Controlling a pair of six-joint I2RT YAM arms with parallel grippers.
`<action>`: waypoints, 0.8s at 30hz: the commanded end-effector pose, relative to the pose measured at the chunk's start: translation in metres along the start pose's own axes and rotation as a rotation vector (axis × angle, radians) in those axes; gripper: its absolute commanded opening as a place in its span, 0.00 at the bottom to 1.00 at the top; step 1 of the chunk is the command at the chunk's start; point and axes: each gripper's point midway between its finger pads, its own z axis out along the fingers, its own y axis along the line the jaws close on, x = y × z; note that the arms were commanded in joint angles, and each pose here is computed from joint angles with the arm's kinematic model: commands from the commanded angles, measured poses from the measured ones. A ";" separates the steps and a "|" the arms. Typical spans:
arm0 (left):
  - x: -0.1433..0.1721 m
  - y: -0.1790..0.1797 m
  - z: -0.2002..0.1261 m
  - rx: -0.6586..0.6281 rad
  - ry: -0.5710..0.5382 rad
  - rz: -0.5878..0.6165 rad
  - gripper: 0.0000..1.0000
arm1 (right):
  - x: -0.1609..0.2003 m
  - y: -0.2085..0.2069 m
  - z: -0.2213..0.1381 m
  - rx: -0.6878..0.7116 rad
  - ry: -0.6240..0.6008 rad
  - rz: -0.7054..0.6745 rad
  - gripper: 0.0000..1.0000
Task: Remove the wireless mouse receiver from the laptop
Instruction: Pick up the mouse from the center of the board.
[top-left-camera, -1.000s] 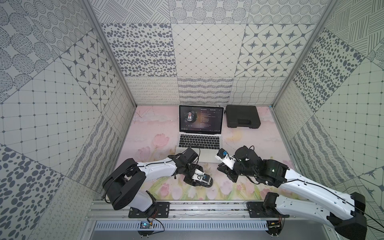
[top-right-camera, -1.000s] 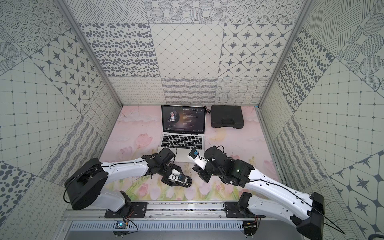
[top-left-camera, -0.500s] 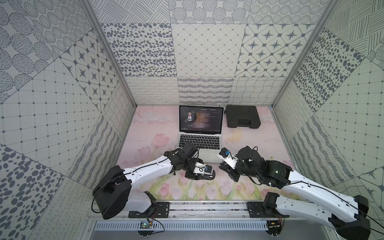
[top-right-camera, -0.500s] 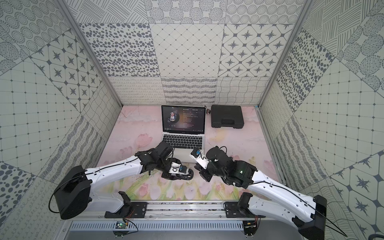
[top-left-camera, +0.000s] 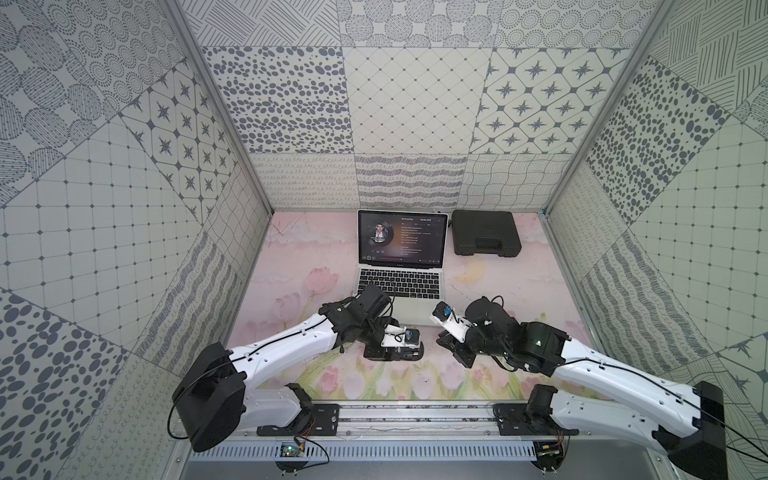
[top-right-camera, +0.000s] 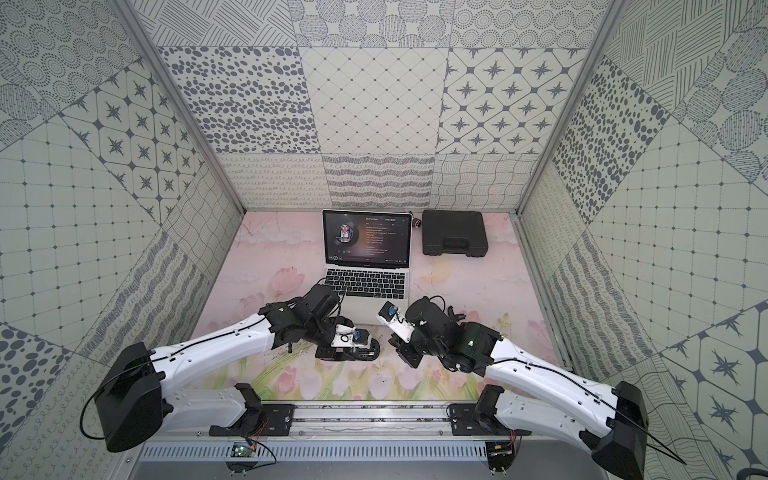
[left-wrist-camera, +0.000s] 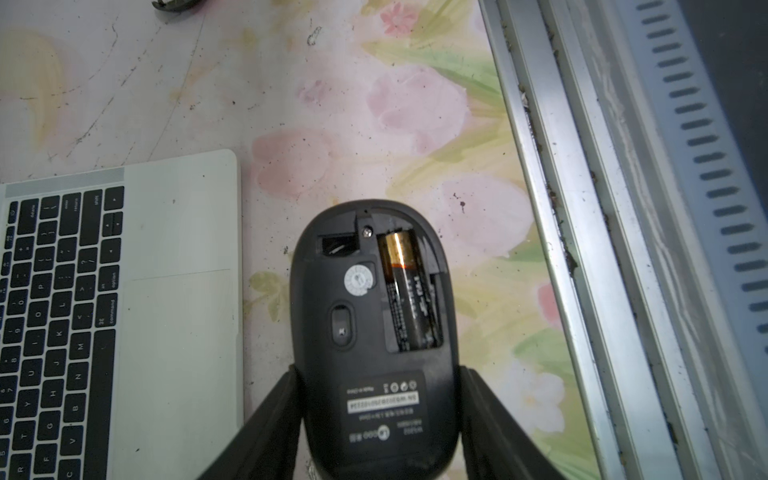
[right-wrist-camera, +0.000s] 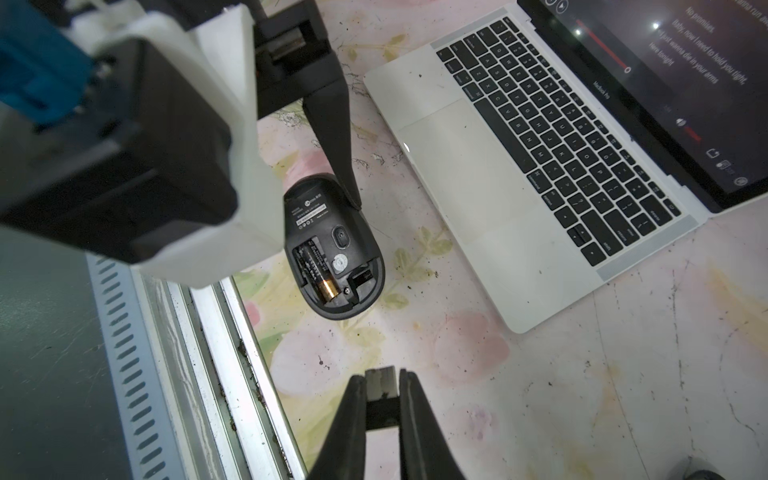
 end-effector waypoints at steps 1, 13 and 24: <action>0.005 -0.004 0.000 0.024 0.026 -0.085 0.37 | -0.013 0.001 0.011 -0.019 -0.054 0.091 0.03; 0.002 0.026 -0.003 -0.175 0.030 -0.164 0.34 | -0.021 -0.013 0.006 -0.050 -0.111 0.784 0.04; -0.035 0.037 0.005 -0.480 -0.103 -0.268 0.33 | -0.016 -0.008 0.008 -0.227 -0.017 1.350 0.05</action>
